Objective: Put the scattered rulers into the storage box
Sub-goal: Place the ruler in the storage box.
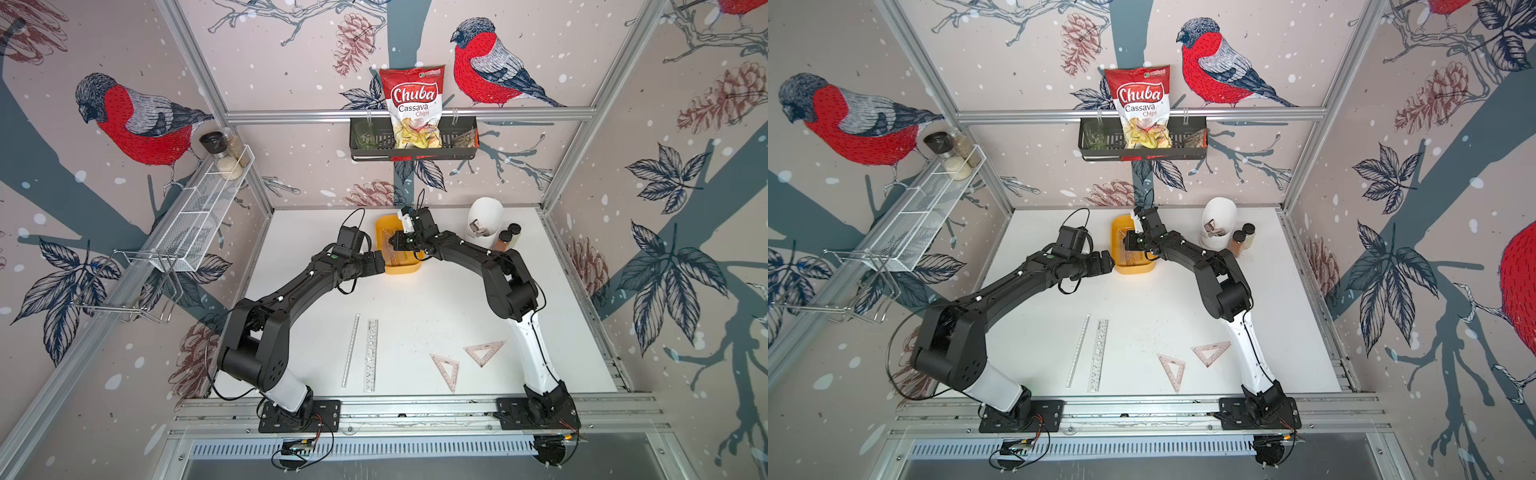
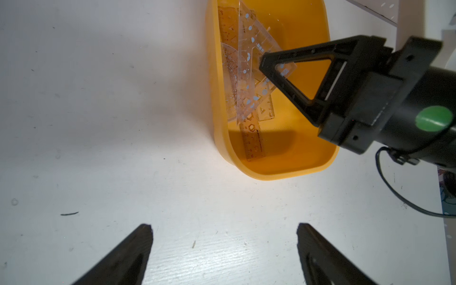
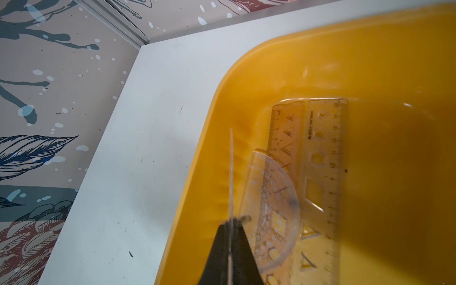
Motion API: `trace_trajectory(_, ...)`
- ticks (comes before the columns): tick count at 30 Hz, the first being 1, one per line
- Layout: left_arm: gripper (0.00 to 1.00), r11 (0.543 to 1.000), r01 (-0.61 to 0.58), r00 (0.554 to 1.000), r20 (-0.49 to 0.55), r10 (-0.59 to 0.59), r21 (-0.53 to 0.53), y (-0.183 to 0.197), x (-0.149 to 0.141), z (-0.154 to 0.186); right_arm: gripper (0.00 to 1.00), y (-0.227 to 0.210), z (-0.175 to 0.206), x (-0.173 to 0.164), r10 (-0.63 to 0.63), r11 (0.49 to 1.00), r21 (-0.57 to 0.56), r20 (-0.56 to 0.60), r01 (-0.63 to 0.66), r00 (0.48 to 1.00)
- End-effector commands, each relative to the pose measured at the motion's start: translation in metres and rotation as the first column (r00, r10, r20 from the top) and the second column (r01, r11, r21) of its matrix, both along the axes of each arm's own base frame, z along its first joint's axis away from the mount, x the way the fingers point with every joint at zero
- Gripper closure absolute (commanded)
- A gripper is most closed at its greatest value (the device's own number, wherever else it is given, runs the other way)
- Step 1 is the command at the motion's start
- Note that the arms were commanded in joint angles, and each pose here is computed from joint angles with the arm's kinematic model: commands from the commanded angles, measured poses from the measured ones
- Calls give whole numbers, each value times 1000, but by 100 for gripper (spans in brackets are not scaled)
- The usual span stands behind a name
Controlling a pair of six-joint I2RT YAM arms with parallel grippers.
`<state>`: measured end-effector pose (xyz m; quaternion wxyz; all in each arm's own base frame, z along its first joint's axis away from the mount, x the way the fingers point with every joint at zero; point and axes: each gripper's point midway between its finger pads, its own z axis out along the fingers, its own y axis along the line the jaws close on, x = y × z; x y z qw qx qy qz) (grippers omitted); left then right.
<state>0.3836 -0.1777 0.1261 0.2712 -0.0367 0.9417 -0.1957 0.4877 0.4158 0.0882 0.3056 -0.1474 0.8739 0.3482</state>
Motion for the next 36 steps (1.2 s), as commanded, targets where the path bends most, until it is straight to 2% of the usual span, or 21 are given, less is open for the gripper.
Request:
trace_trajectory(1, 5, 1000, 11, 1000, -3, -11, 21, 3, -1, -1, 94, 1, -5, 2, -16, 1000, -17, -9, 16, 1000)
trace_trajectory(13, 5, 1000, 23, 1000, -13, -23, 7, 0, -4, -3, 89, 10, -24, 2, 1, 998, -55, -34, -3, 999)
trace_trajectory(21, 5, 1000, 24, 1000, -8, -24, 1, -1, -3, -1, 78, 11, -28, 3, 8, 997, -79, -40, -11, 999)
trace_trajectory(25, 5, 1000, 25, 1000, -10, -25, -8, -1, -4, 0, 70, 8, -23, 6, 3, 995, -98, -32, -6, 999)
trace_trajectory(30, 5, 999, 35, 999, -3, -35, -27, -4, -5, 3, 58, 3, 4, 9, -2, 994, -110, 11, 3, 1000)
trace_trajectory(36, 5, 988, 107, 994, 22, -106, -111, -20, -12, 11, 53, -13, 30, 1, -14, 988, -154, 60, 23, 998)
